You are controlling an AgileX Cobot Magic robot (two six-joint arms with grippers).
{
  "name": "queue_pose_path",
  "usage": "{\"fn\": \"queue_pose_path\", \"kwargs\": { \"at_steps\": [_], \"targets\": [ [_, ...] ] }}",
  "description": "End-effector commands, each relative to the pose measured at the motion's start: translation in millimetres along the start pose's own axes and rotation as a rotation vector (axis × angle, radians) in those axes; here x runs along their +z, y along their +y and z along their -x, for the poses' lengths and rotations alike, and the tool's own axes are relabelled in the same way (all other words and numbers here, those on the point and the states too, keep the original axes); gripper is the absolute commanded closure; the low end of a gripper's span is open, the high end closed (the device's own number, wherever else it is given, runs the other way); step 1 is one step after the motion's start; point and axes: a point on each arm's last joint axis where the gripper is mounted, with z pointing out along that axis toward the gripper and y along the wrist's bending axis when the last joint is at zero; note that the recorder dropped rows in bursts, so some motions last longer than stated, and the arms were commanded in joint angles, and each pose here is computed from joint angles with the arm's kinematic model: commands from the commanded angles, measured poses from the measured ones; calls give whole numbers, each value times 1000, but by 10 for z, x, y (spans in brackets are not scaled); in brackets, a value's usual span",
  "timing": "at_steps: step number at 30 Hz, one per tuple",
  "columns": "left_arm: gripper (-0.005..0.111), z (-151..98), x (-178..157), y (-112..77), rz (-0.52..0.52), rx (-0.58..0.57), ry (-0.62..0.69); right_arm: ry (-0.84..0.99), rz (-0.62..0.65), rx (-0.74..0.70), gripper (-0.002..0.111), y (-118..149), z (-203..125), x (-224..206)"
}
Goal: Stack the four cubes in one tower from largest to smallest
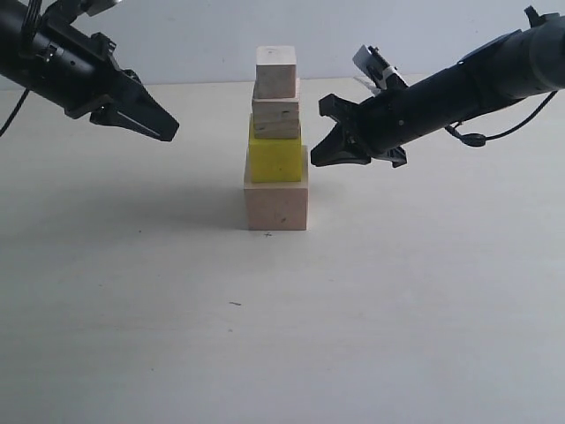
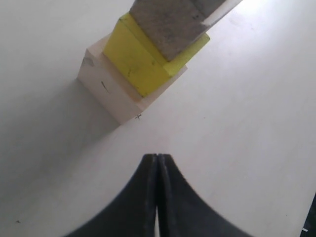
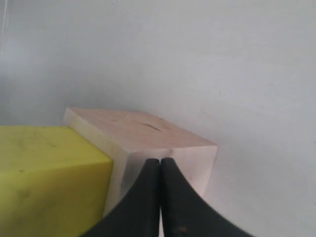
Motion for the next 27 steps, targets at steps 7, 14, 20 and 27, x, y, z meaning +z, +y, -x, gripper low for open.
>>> {"fn": "queue_pose_path", "kwargs": {
  "at_steps": [7, 14, 20, 27],
  "targets": [
    [107, -3, -19, -21, -7, -7, -4, -17, 18, -34, 108, 22, 36, -19],
    [107, -3, -19, -21, -7, -7, -4, -22, 36, -49, 108, 34, 39, -16],
    [107, -4, -19, -23, -8, -4, -3, -19, 38, -56, 108, 37, 37, -16],
    [107, -4, -19, -23, -8, -4, -3, -25, 57, -70, 108, 54, 41, -17]
  ]
}}
